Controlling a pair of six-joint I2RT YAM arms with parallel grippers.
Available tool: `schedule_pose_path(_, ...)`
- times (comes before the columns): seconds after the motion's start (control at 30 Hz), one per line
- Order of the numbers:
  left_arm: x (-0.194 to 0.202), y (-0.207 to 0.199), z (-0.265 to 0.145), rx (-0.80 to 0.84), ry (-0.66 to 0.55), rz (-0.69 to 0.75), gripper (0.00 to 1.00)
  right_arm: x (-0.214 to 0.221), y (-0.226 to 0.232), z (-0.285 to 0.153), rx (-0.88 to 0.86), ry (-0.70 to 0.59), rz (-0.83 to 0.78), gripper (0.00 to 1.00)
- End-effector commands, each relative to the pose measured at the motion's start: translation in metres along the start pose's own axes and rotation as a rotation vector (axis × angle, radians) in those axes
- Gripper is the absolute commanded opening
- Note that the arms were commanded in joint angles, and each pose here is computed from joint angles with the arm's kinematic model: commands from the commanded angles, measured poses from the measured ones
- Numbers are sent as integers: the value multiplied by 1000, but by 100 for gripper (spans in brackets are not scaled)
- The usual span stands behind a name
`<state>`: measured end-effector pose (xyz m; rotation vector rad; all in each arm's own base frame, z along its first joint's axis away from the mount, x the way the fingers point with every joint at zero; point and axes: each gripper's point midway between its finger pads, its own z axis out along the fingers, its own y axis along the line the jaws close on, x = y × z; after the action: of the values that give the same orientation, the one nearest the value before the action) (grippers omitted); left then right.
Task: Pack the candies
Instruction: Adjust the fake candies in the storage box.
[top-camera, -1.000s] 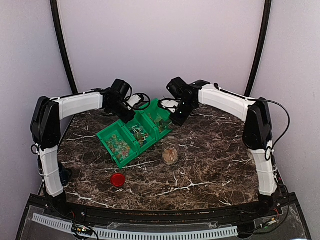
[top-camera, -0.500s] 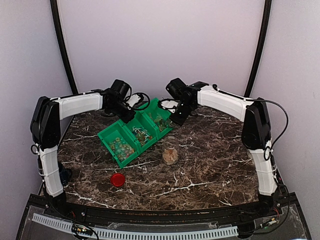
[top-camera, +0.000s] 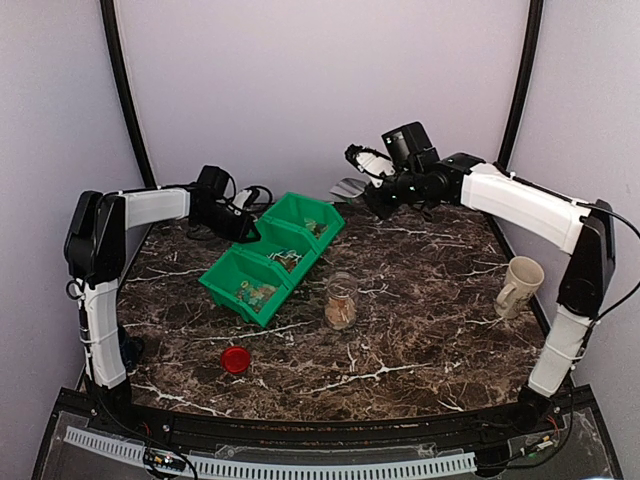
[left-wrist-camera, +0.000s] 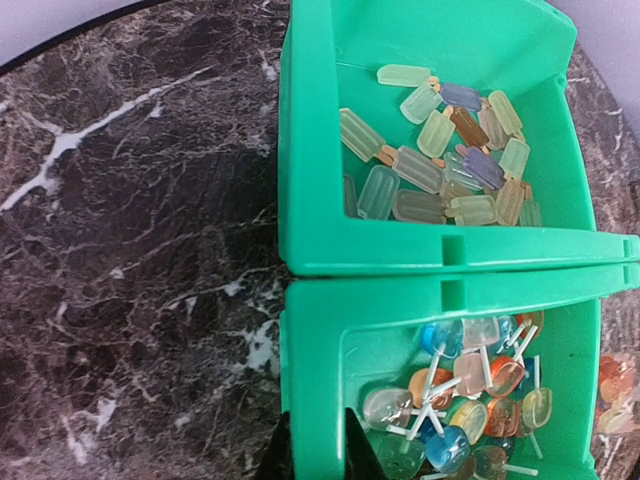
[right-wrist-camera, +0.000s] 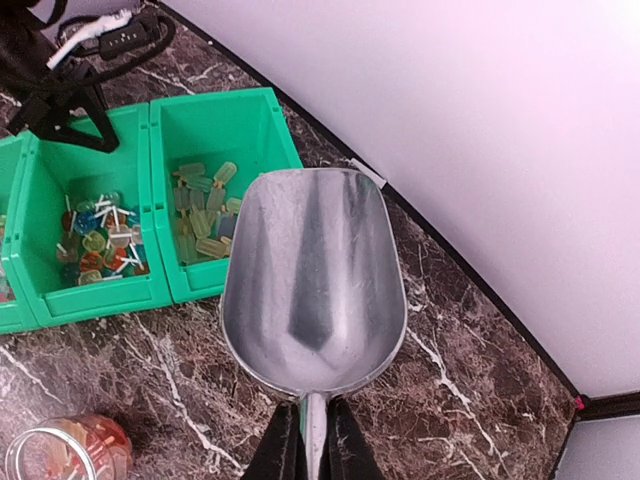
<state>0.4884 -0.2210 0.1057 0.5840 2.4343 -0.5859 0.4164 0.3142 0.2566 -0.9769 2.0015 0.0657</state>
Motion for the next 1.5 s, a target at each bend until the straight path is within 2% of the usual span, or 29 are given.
schedule_pose_path(0.0, -37, -48, -23, 332, -141, -109, 0, -35, 2, -20, -40, -199, 83, 0)
schedule_pose_path(0.2, -36, -62, -27, 557, -171, -199, 0, -36, 4, -21, -58, -188, 83, 0)
schedule_pose_path(0.37, -38, -74, -35, 690, -186, -241, 0, -41, 0, -26, -42, -194, 92, 0)
schedule_pose_path(0.47, -39, -75, -35, 716, -195, -264, 0, -44, -1, -30, -43, -200, 92, 0)
schedule_pose_path(0.67, -34, -60, -23, 525, -152, -204, 0, -46, 5, -30, -51, -161, 57, 0)
schedule_pose_path(0.93, -30, -44, -21, 234, -108, -89, 0, -12, 20, -6, -82, 57, -31, 0)
schedule_pose_path(1.17, -23, -58, -16, 161, -66, 8, 0, 28, 36, 22, -128, 242, -91, 0)
schedule_pose_path(1.47, -23, -62, -17, 102, -59, 67, 0, 59, 41, 42, -118, 382, -146, 0)
